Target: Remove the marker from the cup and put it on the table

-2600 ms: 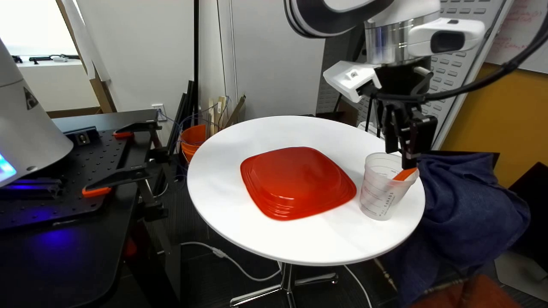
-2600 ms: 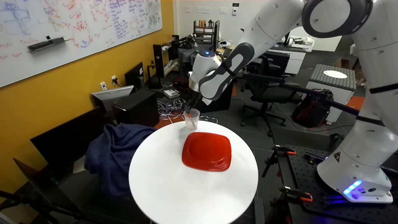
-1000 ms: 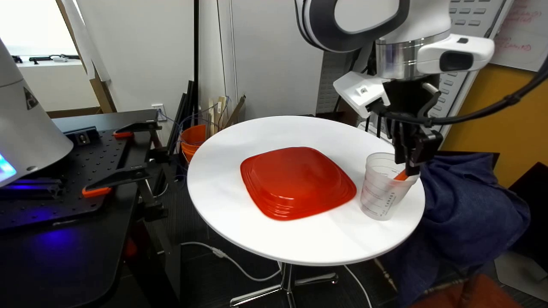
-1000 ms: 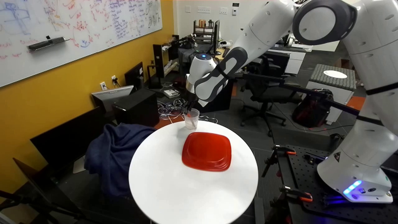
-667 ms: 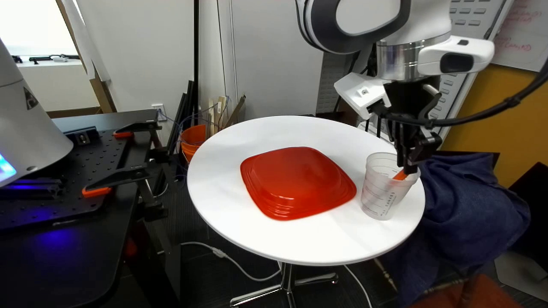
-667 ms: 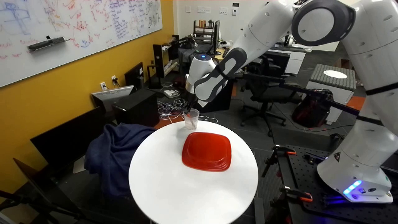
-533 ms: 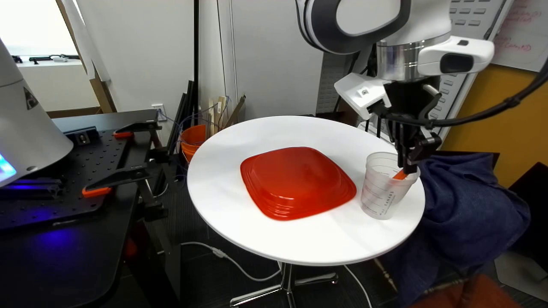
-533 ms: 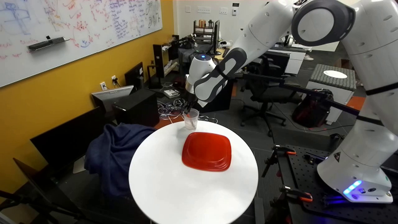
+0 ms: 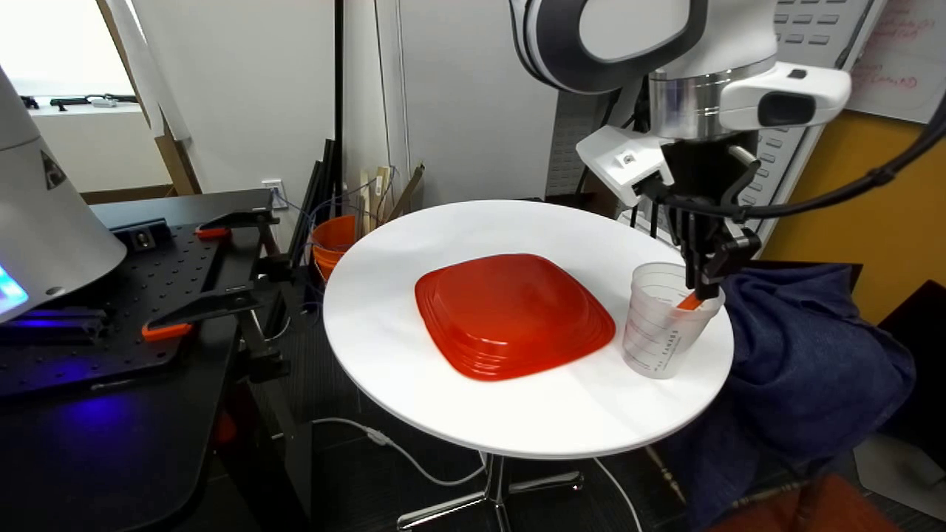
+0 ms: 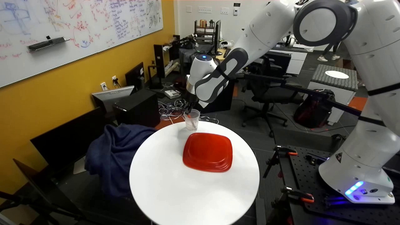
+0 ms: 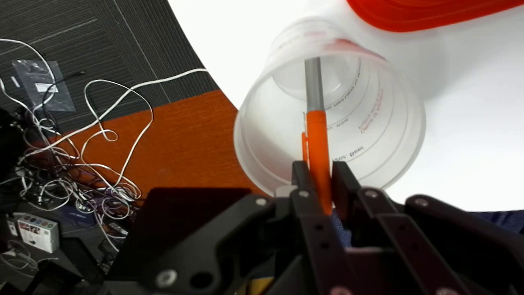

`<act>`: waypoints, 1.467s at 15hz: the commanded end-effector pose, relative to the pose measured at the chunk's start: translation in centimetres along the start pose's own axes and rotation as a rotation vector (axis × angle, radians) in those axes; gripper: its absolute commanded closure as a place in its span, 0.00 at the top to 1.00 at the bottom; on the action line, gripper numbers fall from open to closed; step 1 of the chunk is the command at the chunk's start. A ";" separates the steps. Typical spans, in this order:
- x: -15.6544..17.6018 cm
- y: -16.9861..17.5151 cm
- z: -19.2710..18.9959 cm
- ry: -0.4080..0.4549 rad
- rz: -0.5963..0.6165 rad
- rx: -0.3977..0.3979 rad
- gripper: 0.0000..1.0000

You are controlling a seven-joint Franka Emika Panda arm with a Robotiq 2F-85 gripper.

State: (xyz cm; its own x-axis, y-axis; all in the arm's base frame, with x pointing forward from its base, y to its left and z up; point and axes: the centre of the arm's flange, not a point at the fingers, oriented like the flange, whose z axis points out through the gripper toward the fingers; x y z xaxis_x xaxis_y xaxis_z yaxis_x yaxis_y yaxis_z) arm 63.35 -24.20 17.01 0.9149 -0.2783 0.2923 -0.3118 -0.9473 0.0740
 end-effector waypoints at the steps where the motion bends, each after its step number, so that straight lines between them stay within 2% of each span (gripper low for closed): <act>1: -1.4 -0.2 -1.6 0.008 -0.013 0.005 0.05; 6: -3.0 -0.1 -3.2 0.008 -0.002 -0.019 0.05; 11: -3.6 0.0 -4.6 0.058 0.000 -0.038 0.05; 22: -5.3 -0.9 -8.1 0.257 -0.020 -0.062 0.05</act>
State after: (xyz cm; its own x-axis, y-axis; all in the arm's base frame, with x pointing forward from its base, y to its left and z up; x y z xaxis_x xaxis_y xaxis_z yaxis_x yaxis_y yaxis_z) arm 58.90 -22.25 21.38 0.8520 -0.2103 0.4795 -0.3051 -0.9436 0.1283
